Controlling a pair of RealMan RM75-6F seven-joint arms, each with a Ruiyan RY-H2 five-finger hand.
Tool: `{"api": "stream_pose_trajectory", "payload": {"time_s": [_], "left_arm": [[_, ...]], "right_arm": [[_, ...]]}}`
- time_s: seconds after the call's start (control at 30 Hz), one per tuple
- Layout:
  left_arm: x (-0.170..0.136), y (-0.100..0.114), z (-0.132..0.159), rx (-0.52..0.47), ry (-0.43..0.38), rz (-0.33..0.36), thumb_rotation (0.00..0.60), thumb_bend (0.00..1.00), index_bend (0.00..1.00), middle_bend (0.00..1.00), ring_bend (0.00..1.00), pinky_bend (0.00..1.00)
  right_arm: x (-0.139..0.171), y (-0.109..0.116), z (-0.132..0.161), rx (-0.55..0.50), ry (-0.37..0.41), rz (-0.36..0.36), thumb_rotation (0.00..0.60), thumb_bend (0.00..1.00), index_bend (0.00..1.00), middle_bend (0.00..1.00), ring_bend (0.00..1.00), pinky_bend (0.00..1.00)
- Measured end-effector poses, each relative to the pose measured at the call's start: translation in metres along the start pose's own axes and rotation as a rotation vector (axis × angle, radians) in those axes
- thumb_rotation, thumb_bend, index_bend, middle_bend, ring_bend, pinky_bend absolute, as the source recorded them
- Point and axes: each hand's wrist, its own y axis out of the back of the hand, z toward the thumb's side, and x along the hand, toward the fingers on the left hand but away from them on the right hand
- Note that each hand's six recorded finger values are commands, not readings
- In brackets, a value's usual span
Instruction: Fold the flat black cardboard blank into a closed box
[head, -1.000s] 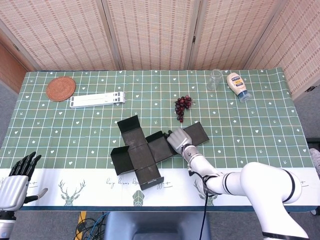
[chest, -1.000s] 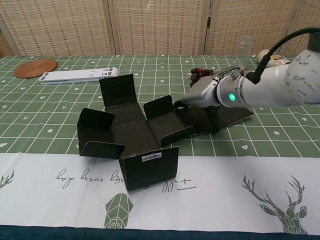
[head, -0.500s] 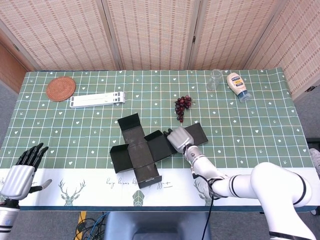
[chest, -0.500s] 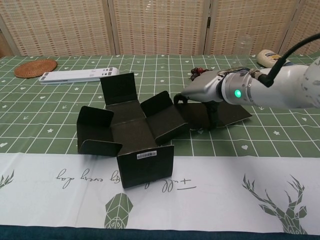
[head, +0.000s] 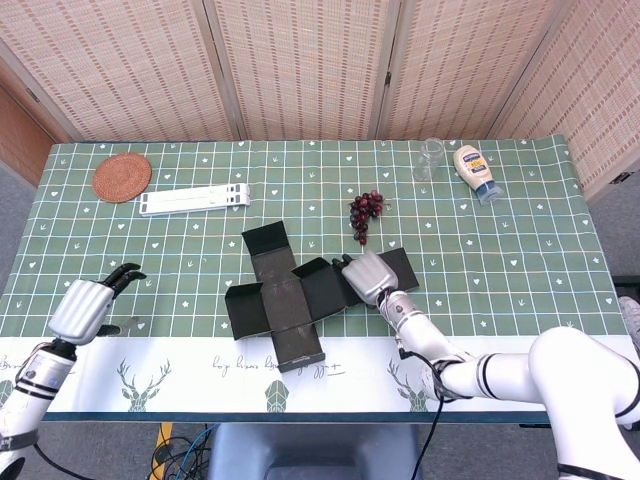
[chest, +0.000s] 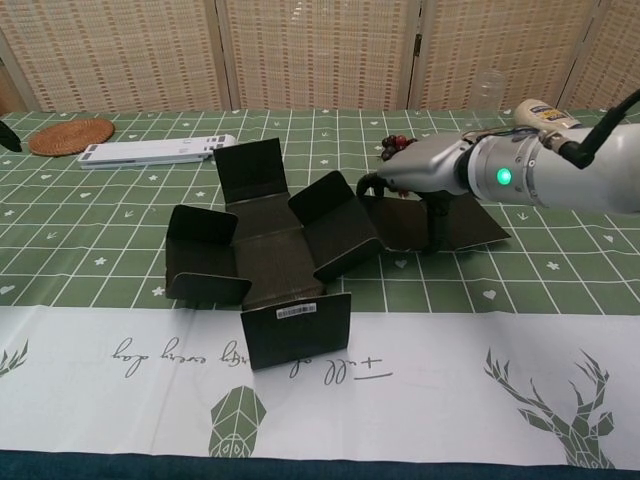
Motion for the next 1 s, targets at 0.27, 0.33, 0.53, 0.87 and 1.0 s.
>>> {"api": "stream_pose_trajectory", "payload": {"time_s": [0.27, 0.33, 0.53, 0.87, 1.0], "left_arm": [[0.029, -0.035, 0.014, 0.087, -0.068, -0.055, 0.6, 0.14, 0.0, 0.0, 0.69, 0.86], [0.035, -0.043, 0.02, 0.1, -0.073, -0.062, 0.6, 0.14, 0.0, 0.0, 0.68, 0.86], [0.051, -0.062, 0.04, 0.091, -0.091, -0.055, 0.6, 0.14, 0.0, 0.0, 0.67, 0.86], [0.074, -0.084, 0.073, -0.009, -0.096, -0.028, 0.6, 0.14, 0.0, 0.0, 0.67, 0.86], [0.078, -0.088, 0.084, -0.115, -0.092, -0.022, 0.6, 0.14, 0.0, 0.0, 0.66, 0.87]], "right_arm": [[0.001, -0.002, 0.0, -0.013, 0.006, -0.011, 0.6, 0.43, 0.33, 0.37, 0.78, 1.0], [0.002, -0.002, 0.001, -0.016, 0.01, -0.014, 0.6, 0.43, 0.33, 0.37, 0.78, 1.0], [0.002, -0.003, 0.004, -0.025, 0.019, -0.025, 0.6, 0.44, 0.33, 0.37, 0.79, 1.0], [0.004, -0.001, 0.01, -0.042, 0.035, -0.046, 0.6, 0.45, 0.34, 0.38, 0.79, 1.0], [0.003, 0.001, 0.012, -0.043, 0.042, -0.053, 0.6, 0.46, 0.34, 0.38, 0.79, 1.0]]}}
